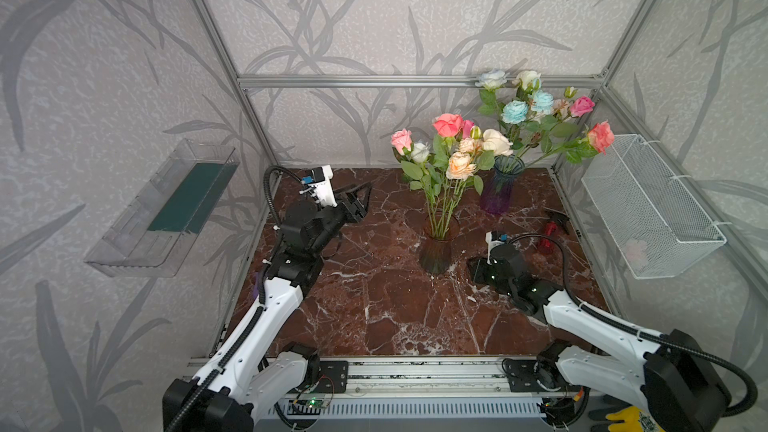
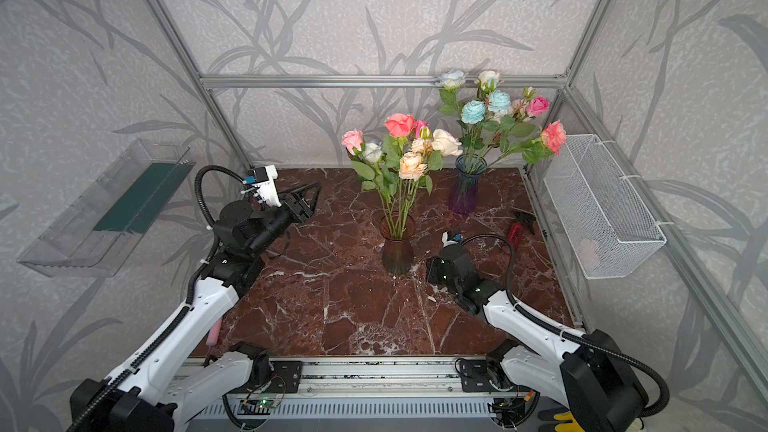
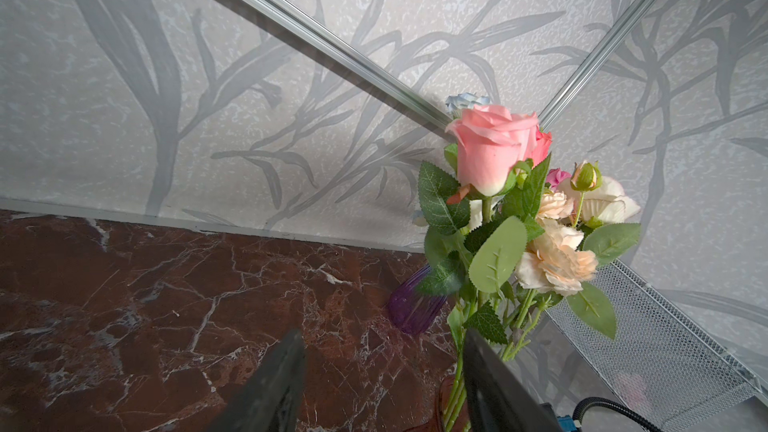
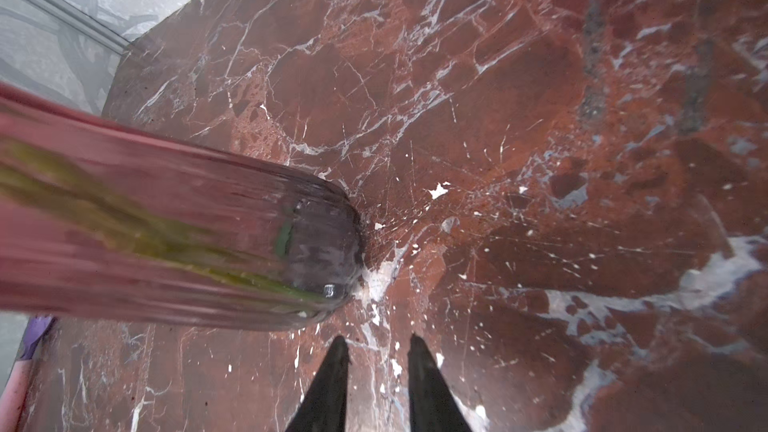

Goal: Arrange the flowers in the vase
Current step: 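Open the right gripper and draw it back low beside the red vase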

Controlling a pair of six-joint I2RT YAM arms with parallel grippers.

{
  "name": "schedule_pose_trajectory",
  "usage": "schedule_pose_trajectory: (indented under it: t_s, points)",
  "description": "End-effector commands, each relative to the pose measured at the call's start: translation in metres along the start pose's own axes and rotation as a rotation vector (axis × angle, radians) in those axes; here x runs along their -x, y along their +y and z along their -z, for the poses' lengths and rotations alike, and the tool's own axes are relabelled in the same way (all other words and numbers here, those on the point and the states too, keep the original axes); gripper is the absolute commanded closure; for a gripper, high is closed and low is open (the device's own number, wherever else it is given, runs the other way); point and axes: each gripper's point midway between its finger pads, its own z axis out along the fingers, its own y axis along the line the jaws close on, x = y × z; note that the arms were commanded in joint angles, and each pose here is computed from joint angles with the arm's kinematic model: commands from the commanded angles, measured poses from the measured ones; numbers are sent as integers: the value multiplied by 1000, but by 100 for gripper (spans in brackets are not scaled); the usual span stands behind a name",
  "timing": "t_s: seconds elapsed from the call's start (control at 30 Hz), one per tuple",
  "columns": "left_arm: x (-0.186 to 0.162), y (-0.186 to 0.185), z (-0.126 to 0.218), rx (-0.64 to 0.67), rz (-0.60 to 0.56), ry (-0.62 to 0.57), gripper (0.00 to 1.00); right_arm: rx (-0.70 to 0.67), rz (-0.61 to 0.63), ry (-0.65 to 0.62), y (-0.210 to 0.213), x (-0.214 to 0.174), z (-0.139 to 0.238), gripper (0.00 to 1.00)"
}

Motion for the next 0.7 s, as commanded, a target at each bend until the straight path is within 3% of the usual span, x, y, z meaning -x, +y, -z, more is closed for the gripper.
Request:
schedule_pose_trajectory:
  t_s: [0.0, 0.67]
  points:
    - [4, -1, 0, -5, -5, -19, 38, 68, -46, -66, 16, 17, -11, 74]
    - [0, 4, -4, 5, -6, -7, 38, 148, -114, 41, 33, -6, -72, 74]
